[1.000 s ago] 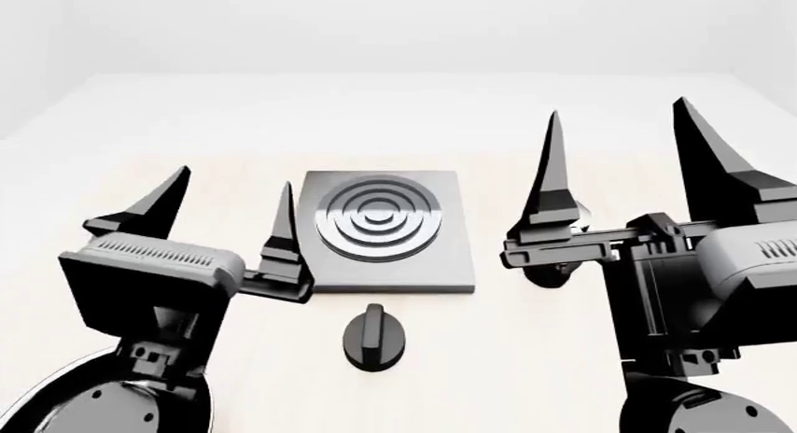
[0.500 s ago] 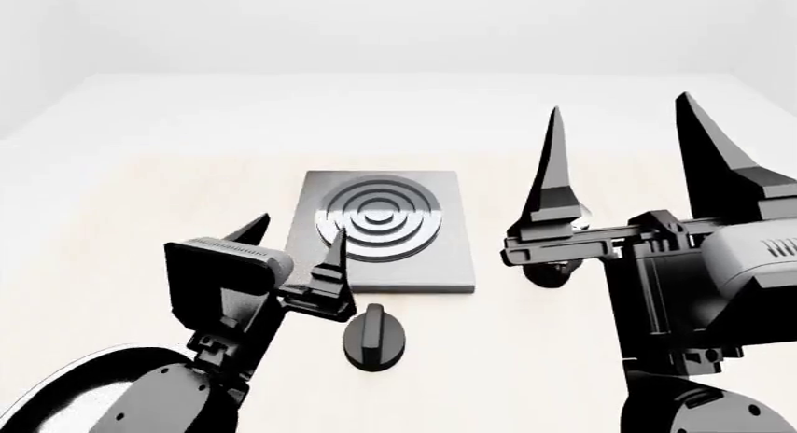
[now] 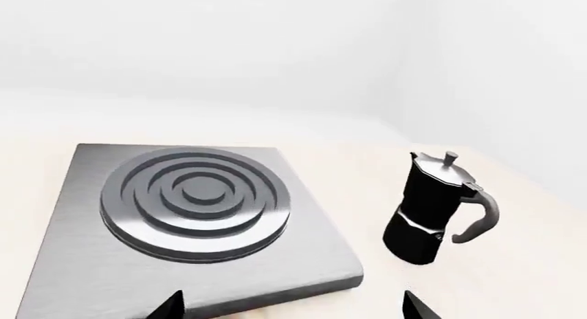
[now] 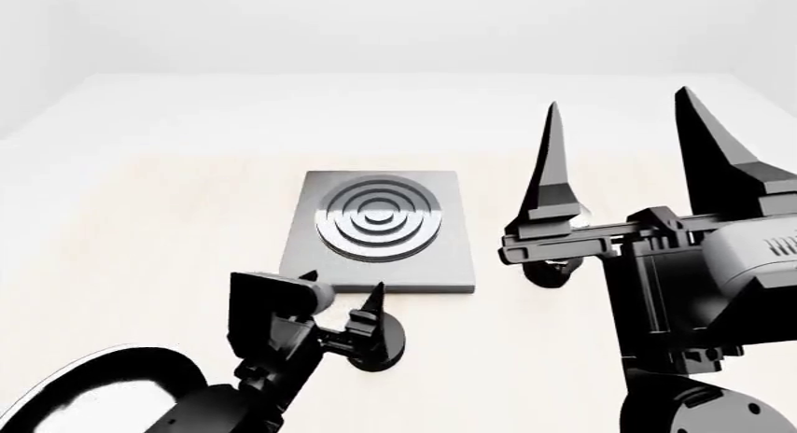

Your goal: Turn on the stove and put the moka pot on it.

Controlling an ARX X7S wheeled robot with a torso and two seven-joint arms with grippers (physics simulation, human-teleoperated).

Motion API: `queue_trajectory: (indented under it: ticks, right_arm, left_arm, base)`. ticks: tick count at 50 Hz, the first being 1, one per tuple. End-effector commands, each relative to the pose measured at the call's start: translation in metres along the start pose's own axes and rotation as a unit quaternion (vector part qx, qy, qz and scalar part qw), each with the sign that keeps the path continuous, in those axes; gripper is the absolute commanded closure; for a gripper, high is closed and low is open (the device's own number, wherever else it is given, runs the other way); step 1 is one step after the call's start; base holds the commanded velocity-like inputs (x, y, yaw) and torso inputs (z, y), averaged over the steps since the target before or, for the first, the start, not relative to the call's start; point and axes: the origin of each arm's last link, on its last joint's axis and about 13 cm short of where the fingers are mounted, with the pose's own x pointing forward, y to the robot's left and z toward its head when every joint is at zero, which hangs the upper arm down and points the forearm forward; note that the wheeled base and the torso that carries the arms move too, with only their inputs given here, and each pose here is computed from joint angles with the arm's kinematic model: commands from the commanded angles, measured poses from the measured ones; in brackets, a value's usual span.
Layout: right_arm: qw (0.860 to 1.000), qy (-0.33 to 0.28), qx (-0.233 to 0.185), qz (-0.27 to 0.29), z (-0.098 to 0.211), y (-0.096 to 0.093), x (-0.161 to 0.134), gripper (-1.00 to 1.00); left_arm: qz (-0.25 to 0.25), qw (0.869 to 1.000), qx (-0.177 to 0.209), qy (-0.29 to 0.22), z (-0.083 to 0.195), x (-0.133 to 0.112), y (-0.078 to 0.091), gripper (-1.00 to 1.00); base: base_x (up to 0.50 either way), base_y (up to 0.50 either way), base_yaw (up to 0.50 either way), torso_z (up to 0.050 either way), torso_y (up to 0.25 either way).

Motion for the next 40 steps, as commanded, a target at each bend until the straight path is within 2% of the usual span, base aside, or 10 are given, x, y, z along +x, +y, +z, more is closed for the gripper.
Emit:
queue_trajectory:
  ticks: [1, 13, 40]
  right_arm:
    - [1.000, -0.001, 0.001, 0.002, -0.001, 0.001, 0.000, -1.00]
    - [1.000, -0.001, 0.002, 0.002, -0.001, 0.001, 0.000, -1.00]
    - [1.000, 0.000, 0.002, 0.003, -0.001, 0.001, 0.000, -1.00]
  left_arm:
    - [-0.017, 0.999, -0.017, 0.048, -0.019, -0.001, -0.006, -1.00]
    - [-0.037, 0.996, -0.027, 0.082, -0.039, -0.003, -0.012, -1.00]
    - [-0.044, 0.994, -0.030, 0.095, -0.045, -0.001, -0.013, -1.00]
  base:
    - [0.00, 0.00, 0.00, 0.000, 0.000]
    - [0.00, 0.00, 0.00, 0.000, 0.000]
    - [0.00, 0.00, 0.00, 0.000, 0.000]
